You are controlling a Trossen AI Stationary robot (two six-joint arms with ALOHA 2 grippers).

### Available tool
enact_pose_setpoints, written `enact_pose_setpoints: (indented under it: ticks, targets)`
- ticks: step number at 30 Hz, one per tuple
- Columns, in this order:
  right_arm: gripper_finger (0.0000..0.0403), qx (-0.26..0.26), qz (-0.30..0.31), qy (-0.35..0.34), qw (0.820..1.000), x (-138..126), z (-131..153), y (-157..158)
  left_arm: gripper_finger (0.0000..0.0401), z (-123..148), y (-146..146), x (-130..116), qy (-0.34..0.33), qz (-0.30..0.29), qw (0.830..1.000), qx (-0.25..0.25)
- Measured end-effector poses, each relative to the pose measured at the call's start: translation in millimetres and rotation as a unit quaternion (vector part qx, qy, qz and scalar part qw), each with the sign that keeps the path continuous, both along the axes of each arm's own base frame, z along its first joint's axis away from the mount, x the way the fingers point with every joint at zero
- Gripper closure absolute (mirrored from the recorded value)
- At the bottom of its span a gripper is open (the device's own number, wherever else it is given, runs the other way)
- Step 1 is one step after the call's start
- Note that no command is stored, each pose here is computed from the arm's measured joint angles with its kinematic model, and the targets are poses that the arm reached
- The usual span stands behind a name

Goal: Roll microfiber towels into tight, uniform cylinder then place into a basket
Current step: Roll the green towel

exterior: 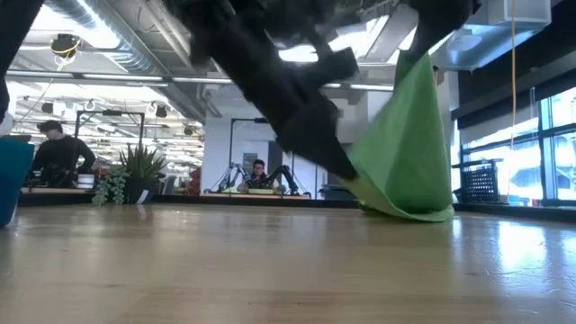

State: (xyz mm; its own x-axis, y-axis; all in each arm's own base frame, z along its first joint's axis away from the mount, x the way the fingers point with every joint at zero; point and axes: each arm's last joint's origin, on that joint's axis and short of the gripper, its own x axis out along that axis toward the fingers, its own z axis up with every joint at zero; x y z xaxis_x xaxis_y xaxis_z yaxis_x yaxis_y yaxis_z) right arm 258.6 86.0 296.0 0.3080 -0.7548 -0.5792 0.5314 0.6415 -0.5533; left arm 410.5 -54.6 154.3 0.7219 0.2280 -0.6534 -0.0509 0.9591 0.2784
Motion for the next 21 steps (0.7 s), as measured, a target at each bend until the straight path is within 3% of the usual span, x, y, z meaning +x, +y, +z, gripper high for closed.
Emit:
enact_pose_setpoints:
  ticks: [7, 16, 21]
  targets:
    - [0.0399, 0.030, -0.015, -0.058, 0.998, -20.0, 26.5, -12.8, 0.0401, 66.8, 6.1, -31.8, -0.005, 0.030, 0.999, 0.030]
    - [0.0399, 0.041, -0.030, -0.103, 0.993, -43.3, 54.0, -36.9, 0.0401, 163.9, 31.7, -94.9, -0.079, 0.116, 0.983, 0.116]
    - [0.0399, 0.024, -0.036, -0.140, 0.989, -55.2, 67.4, -46.5, 0.0401, 200.9, 54.5, -124.3, -0.128, 0.136, 0.975, 0.122]
